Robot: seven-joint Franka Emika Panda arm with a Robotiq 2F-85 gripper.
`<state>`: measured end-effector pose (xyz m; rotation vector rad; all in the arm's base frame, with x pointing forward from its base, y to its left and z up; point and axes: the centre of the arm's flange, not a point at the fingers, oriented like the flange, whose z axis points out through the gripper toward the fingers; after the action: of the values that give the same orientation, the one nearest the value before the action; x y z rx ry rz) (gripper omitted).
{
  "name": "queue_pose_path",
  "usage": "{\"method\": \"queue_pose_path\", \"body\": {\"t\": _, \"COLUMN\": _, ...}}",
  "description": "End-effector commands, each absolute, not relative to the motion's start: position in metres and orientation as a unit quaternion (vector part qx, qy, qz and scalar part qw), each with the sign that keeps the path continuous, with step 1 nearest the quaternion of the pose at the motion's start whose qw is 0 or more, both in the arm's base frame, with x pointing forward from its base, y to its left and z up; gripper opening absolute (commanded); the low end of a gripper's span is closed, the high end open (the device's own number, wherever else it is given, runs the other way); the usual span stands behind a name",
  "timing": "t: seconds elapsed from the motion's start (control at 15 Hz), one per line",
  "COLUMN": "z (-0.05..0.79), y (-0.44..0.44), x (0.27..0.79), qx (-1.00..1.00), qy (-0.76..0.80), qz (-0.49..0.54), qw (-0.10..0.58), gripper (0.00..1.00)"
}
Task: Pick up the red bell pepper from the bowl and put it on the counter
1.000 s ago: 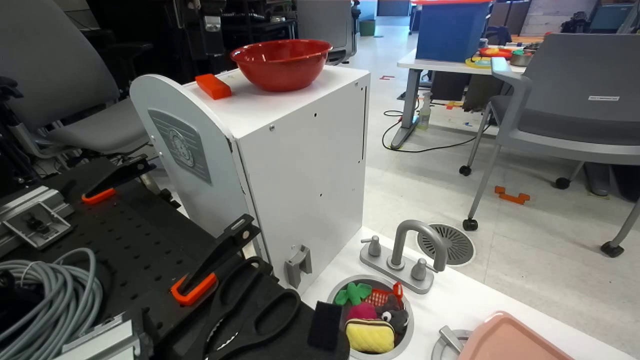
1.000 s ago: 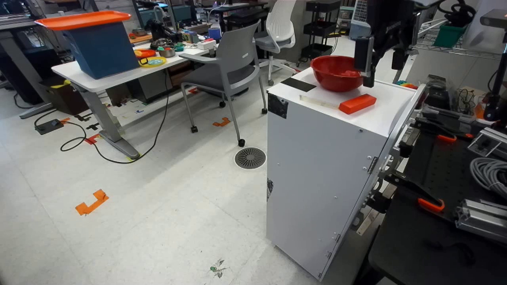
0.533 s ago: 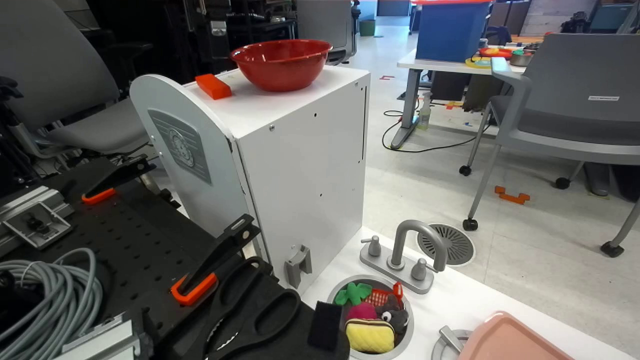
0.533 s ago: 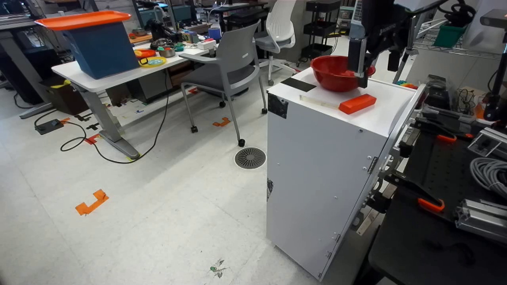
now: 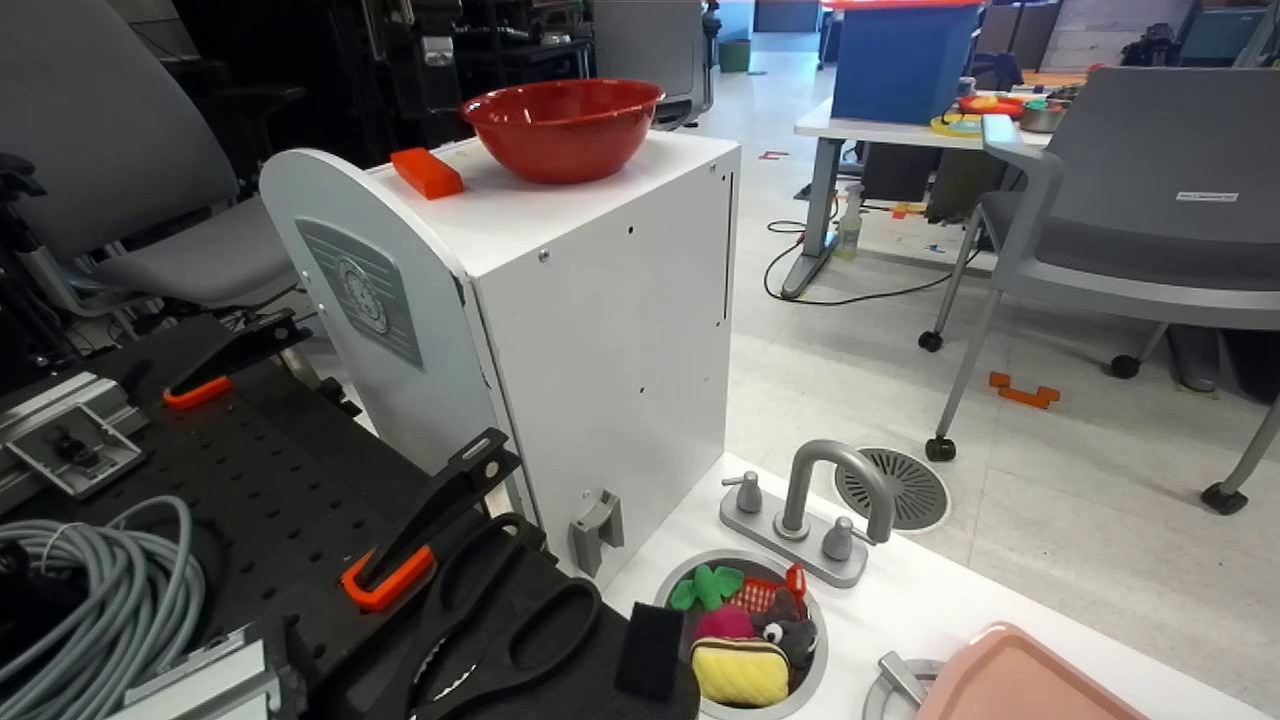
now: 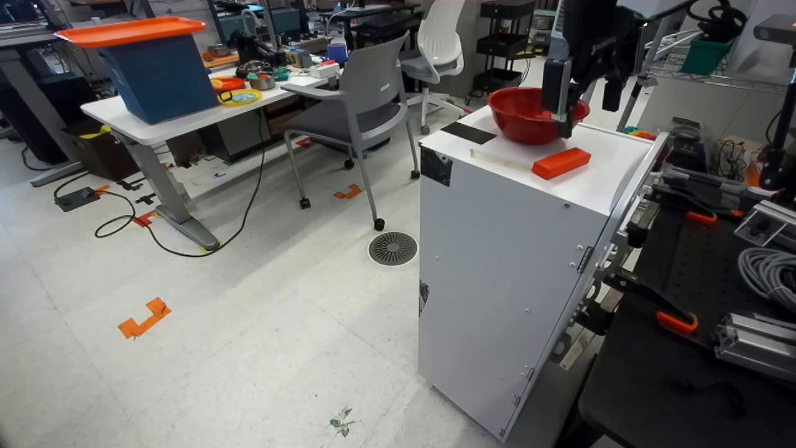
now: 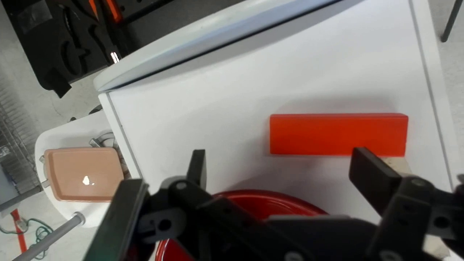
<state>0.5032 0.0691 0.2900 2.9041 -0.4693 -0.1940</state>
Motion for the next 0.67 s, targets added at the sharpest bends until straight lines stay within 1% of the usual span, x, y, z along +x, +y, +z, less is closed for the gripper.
{"method": "queue_pose_path", "body": {"t": 0.0, "z": 0.299, "y": 0.083, "x": 0.505, "qx": 0.988, "qy": -0.127, "qz": -0.042, "qw": 0.082, "gripper": 1.0}}
{"method": "queue_pose_path", "body": {"t": 0.33, "z": 0.303, "y": 0.104, "x": 0.503, "qx": 0.993, "qy": -0.091, "qz": -0.023, "qw": 0.069, "gripper": 1.0}}
{"method": "queue_pose_path", "body": {"t": 0.6, "z": 0.31, "y": 0.098, "x": 0.5, "qx": 0.993, "qy": -0.096, "qz": -0.015, "qw": 0.071, "gripper": 1.0}}
